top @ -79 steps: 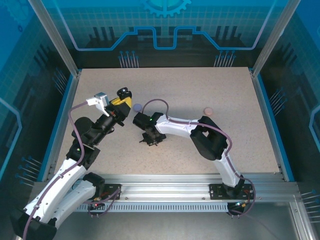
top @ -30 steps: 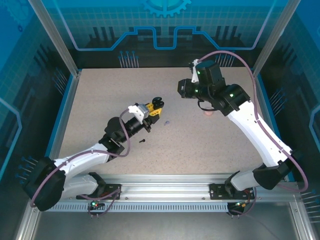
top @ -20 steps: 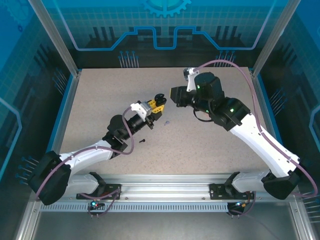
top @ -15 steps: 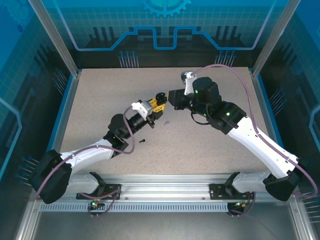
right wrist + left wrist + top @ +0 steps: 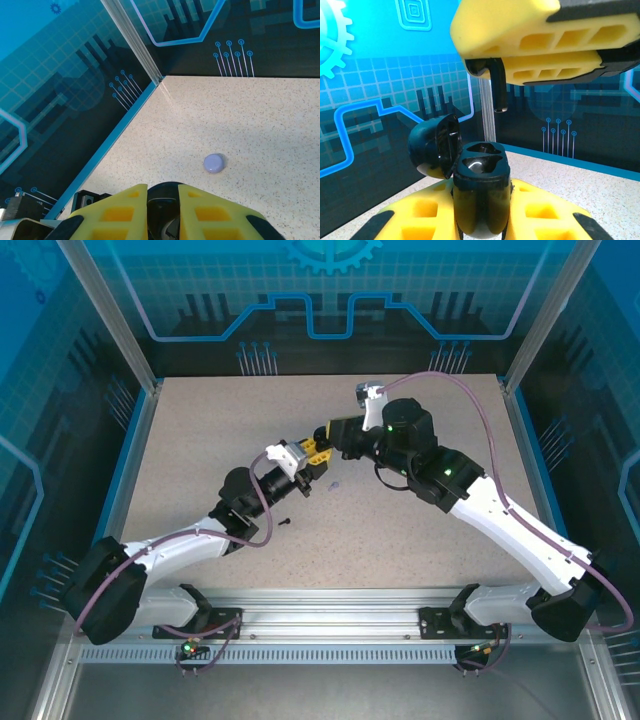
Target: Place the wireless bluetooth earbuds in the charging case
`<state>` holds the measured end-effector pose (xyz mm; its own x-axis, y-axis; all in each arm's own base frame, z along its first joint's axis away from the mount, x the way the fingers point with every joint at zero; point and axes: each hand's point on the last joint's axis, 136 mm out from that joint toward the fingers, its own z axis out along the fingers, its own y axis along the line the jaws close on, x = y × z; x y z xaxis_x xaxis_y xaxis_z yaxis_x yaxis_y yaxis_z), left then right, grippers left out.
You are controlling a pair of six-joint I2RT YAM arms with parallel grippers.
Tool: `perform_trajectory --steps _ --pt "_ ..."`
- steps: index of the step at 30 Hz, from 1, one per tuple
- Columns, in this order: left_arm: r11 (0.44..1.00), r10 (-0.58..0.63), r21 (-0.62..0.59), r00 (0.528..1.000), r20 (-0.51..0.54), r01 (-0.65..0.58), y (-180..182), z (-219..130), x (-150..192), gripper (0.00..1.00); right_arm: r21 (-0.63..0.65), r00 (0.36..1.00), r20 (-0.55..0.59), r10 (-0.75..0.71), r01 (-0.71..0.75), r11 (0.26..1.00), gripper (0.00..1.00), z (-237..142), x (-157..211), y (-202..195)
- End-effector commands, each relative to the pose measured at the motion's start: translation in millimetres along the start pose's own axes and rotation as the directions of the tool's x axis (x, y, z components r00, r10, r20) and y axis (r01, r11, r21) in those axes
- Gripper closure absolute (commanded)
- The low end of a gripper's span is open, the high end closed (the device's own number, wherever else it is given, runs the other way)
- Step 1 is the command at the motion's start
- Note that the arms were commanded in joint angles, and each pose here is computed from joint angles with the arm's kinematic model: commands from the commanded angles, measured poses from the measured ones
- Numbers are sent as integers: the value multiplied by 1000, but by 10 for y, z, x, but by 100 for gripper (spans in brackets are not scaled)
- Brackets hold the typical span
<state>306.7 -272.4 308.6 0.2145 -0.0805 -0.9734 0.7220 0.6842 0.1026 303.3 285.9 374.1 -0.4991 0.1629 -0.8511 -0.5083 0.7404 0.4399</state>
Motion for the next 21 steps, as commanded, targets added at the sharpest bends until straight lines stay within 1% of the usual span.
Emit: perform_trajectory --steps 1,12,21 --pt "1000 18 17 996 83 -20 -41 60 -281 100 -37 1000 16 -12 12 999 81 5 -13 87" --pt "1000 17 22 996 90 -19 -49 65 -338 100 -8 1000 -17 4 -4 1000 82 85 150 -37" --pt "999 21 24 995 95 -23 -66 69 -368 100 12 1000 -25 16 -16 1000 82 100 215 -150"
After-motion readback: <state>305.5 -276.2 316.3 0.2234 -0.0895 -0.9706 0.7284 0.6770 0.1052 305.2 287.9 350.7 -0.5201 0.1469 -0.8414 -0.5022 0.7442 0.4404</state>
